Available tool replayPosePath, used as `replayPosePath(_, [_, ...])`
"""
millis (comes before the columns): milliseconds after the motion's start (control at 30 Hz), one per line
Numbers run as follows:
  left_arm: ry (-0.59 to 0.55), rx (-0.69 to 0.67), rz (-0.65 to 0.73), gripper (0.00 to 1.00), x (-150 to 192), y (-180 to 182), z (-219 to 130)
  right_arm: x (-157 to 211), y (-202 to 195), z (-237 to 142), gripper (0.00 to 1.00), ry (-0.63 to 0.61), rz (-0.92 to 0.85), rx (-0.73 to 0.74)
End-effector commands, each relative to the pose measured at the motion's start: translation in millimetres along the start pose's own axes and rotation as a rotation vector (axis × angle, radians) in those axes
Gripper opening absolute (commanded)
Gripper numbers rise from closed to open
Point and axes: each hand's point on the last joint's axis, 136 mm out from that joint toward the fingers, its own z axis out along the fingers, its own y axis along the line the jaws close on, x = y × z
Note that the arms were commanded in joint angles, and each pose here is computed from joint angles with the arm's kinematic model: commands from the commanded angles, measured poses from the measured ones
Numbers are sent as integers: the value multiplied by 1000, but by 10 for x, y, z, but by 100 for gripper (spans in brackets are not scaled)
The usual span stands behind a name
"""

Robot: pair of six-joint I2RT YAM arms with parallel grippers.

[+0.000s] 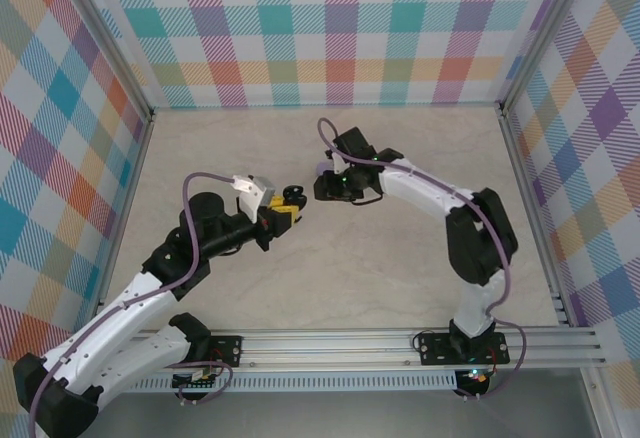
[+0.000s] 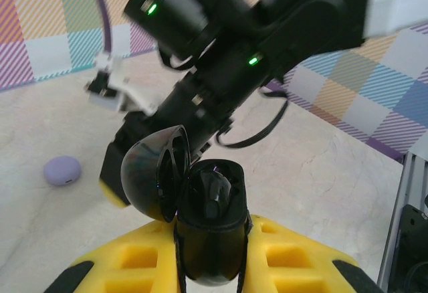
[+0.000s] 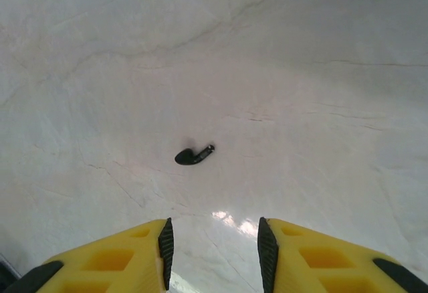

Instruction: Insert wireless bluetooth earbuds into charging case

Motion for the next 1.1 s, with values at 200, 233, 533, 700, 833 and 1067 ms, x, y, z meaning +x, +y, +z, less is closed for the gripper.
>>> replayPosePath(200, [-20,-15,-3,19,-104,-39,-122,7,395,565,36,179,-71,-154])
replayPosePath(233, [-18,-16,-4,19,-101,-35,-119,21,414,620,36,190,-78,-152])
replayPosePath(533, [-10,-12,-7,19,-70,-38,-109,142,474,965,43,269,-185,-77])
replayPosePath(700, [-4,-12,-9,19,-50,-34,-107,199,334,1094,44,302,-203,1])
replayPosePath(833, [0,-11,-11,19,-41,-36,-107,256,226,1102,46,318,-222,59])
replayPosePath(1067, [6,-14,-14,19,-15,-25,-91,420,131,1024,47,356,-275,118])
